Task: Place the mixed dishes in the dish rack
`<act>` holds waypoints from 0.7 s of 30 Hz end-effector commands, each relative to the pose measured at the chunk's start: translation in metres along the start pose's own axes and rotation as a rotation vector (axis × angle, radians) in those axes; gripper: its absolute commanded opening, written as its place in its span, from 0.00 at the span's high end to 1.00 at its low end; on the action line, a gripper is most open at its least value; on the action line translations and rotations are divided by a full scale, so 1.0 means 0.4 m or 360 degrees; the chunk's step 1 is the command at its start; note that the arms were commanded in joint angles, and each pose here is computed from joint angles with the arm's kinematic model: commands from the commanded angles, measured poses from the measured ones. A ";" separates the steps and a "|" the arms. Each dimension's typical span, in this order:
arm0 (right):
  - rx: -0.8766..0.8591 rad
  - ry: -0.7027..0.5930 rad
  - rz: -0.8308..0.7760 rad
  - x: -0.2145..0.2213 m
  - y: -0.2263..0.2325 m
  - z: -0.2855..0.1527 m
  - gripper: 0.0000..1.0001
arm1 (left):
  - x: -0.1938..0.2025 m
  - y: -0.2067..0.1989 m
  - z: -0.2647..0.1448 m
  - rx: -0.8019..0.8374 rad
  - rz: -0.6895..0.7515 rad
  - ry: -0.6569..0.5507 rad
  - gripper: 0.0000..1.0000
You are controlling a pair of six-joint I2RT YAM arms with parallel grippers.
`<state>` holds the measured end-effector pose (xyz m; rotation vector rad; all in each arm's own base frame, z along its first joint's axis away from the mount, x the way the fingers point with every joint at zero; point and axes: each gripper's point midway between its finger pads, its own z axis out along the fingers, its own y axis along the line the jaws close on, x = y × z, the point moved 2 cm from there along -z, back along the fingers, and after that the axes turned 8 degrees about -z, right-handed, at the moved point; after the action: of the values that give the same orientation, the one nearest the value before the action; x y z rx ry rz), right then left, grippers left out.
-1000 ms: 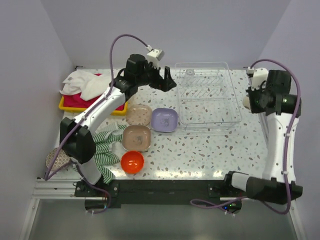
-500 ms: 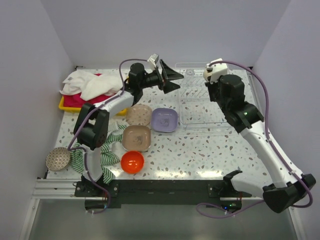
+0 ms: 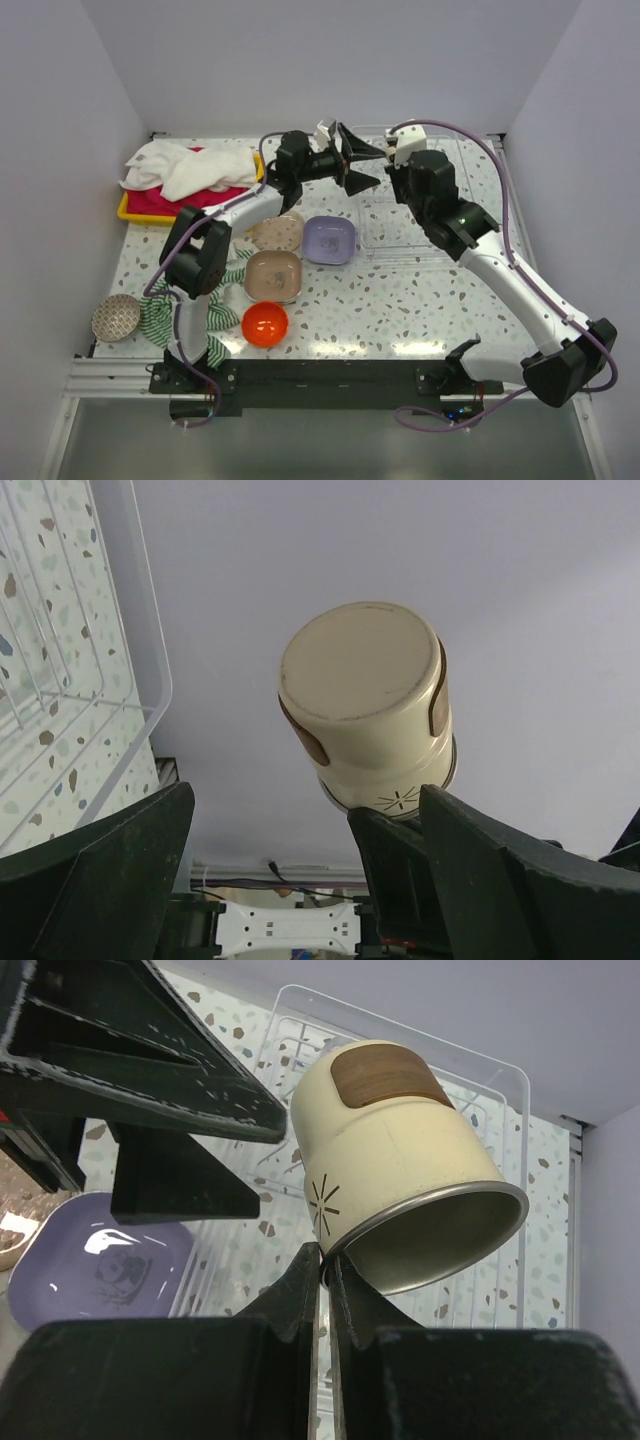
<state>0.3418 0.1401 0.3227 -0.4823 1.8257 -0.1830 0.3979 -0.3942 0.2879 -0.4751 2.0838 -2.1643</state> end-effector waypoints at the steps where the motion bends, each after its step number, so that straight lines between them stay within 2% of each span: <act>1: -0.0015 -0.0109 0.0108 -0.052 0.014 -0.005 1.00 | 0.016 -0.070 0.013 0.0079 -0.0004 0.0020 0.00; 15: -0.0133 -0.0104 0.0075 -0.056 0.094 -0.001 1.00 | -0.004 -0.044 0.024 0.0029 -0.0092 -0.0007 0.01; 21: -0.0149 -0.0111 0.0049 -0.055 0.114 -0.001 1.00 | -0.005 -0.053 0.023 0.0048 -0.0071 -0.0010 0.10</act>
<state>0.3331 0.1820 0.3037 -0.5678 1.8506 -0.1002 0.3997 -0.4024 0.2887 -0.5676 2.1123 -2.1843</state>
